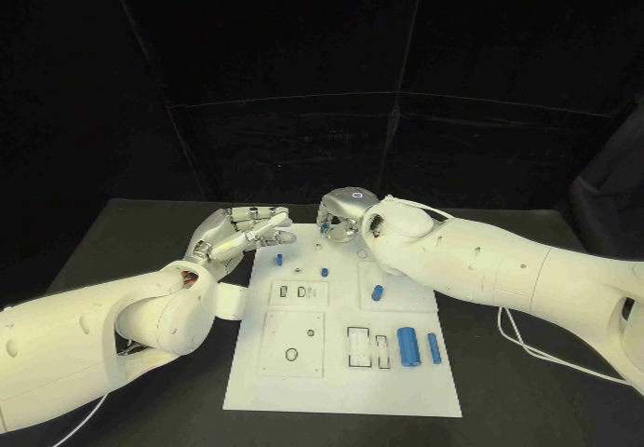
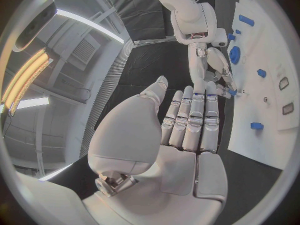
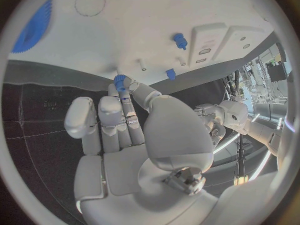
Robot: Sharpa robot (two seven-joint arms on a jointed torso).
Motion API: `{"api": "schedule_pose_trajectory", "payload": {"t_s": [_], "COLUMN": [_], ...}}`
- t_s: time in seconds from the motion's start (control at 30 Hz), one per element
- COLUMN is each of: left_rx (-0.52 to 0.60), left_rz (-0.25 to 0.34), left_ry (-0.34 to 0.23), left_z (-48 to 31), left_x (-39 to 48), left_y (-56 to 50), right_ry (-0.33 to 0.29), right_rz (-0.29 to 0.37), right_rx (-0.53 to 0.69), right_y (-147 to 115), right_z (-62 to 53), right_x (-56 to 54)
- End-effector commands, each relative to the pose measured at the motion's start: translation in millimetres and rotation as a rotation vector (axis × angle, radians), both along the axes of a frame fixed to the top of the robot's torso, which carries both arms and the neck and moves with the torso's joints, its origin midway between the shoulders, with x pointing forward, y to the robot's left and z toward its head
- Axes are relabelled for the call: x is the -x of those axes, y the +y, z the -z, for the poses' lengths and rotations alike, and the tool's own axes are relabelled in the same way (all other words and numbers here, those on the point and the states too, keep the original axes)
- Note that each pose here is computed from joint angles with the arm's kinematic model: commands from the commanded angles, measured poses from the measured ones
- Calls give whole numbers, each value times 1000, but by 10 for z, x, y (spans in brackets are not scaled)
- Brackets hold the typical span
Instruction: Assemble the parts on the task board
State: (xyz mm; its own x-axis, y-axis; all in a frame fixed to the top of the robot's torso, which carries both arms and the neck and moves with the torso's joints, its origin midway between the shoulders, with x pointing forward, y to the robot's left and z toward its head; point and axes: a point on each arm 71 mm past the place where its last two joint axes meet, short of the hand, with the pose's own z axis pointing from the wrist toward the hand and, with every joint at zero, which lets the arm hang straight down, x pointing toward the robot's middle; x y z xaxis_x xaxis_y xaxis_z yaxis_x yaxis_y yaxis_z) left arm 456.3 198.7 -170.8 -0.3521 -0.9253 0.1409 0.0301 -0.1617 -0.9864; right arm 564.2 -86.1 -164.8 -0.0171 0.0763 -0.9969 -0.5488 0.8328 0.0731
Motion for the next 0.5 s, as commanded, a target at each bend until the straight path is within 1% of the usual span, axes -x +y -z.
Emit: {"api": "schedule_pose_trajectory", "payload": {"t_s": [0.03, 0.5], "left_rx": [6, 5], "left_rz": [19, 21], "left_ry": [-7, -5], "left_z": [-19, -19], "left_x": [4, -3], "left_y": [-24, -27], "right_ry": [9, 12], "right_rz": [13, 14], "right_rx": [31, 40], "right_y": [6, 33], "right_z": [5, 13], "right_x": [-17, -30]}}
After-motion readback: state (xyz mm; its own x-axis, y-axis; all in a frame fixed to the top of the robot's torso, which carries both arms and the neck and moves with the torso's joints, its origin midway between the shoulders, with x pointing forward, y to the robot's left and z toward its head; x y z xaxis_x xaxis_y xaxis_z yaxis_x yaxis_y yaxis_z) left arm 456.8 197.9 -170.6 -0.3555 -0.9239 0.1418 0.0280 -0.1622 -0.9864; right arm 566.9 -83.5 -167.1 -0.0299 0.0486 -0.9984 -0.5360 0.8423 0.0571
